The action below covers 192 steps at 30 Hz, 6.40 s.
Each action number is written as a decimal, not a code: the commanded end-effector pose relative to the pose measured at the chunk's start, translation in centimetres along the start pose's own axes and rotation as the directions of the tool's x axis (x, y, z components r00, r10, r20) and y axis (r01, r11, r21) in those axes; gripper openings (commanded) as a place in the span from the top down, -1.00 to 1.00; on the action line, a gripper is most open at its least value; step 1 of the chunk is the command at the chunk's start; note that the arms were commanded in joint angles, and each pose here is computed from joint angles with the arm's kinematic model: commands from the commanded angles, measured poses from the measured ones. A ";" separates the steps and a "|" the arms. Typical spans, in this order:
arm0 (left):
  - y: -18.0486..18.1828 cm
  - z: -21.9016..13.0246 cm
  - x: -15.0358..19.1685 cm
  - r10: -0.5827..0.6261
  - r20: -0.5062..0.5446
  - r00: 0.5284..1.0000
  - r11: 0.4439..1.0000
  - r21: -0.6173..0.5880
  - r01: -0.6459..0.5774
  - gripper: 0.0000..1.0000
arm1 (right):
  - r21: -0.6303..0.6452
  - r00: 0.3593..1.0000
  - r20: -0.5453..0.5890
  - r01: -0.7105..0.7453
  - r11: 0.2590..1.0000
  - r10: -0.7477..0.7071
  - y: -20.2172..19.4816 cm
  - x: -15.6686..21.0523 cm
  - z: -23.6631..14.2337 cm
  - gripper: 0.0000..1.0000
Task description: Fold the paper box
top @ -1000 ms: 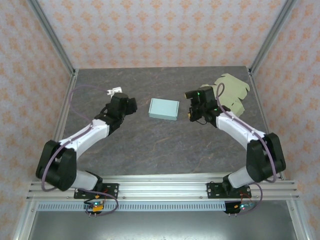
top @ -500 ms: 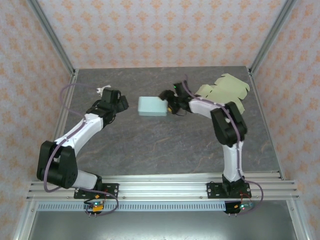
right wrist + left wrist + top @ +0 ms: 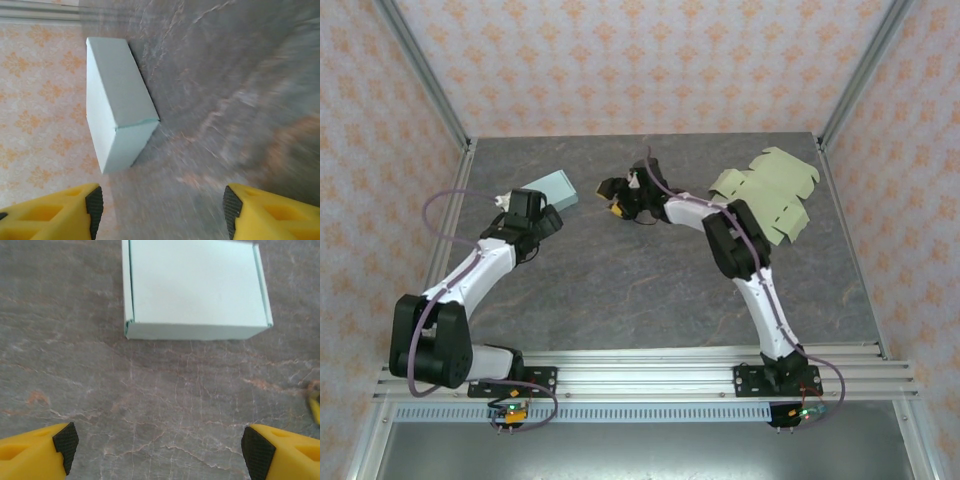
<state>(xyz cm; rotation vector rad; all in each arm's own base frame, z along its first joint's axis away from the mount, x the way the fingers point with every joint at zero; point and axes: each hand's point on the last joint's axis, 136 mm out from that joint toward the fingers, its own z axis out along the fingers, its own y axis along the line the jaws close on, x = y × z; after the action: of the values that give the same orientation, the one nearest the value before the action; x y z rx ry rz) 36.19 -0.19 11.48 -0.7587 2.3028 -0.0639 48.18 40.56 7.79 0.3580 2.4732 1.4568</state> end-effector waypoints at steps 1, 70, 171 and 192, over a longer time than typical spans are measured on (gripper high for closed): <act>-0.4 2.1 1.1 -0.019 -0.044 0.999 1.000 0.012 0.019 -0.76 | -0.014 0.977 0.122 0.180 0.984 -0.177 5.2 -2.5 -7.7 -0.37; -2.6 3.1 -3.5 0.063 -0.047 0.997 0.998 0.034 -0.061 -0.68 | 0.320 0.886 -0.286 0.446 0.836 -0.364 -12.6 -10.0 -16.1 -0.62; -13.9 6.9 12.2 0.260 -0.493 0.830 0.959 0.229 -0.164 -0.61 | -0.059 0.819 -0.458 0.360 0.931 -0.346 -9.5 10.4 -16.2 0.15; -14.2 -2.7 -5.5 0.058 -0.196 0.979 0.942 0.335 0.011 -0.63 | 0.188 0.683 -0.250 0.730 0.657 -0.687 -0.5 4.3 -22.6 0.94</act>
<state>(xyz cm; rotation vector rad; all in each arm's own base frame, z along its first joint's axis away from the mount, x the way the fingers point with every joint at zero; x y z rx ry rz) 44.81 -11.77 17.39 -0.4985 2.4800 -0.5478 35.01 24.64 13.16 -0.5466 2.6149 1.1038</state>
